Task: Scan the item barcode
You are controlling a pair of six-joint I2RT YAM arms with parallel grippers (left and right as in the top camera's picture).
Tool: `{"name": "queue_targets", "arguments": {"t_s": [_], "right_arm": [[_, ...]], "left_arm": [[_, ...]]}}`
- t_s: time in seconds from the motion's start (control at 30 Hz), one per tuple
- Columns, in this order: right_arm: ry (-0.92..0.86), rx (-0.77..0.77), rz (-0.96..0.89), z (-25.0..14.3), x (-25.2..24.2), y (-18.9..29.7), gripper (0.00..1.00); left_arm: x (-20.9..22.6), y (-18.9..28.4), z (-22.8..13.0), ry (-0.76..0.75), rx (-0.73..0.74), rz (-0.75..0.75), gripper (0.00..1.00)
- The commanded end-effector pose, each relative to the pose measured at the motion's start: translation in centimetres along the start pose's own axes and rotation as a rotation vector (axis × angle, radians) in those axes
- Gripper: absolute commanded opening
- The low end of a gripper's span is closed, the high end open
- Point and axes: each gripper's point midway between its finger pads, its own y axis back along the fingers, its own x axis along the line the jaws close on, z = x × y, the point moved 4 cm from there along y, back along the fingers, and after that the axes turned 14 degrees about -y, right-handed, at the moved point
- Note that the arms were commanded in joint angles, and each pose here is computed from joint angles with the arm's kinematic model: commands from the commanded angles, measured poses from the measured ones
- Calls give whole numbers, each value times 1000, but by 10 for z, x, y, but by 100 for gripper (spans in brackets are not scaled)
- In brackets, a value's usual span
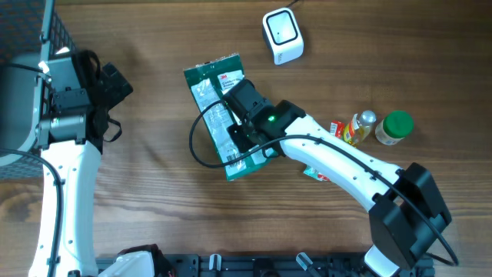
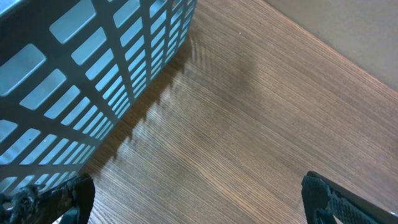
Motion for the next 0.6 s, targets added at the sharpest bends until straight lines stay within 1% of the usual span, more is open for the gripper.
{"name": "queue_targets", "arguments": {"t_s": [0.0, 0.57], "right_arm": [[-15, 6, 18, -1, 4, 5, 4], [-14, 30, 6, -6, 2, 5, 4]], "left_arm": [[2, 1, 2, -4, -8, 7, 100], [2, 1, 2, -4, -7, 7, 100]]}}
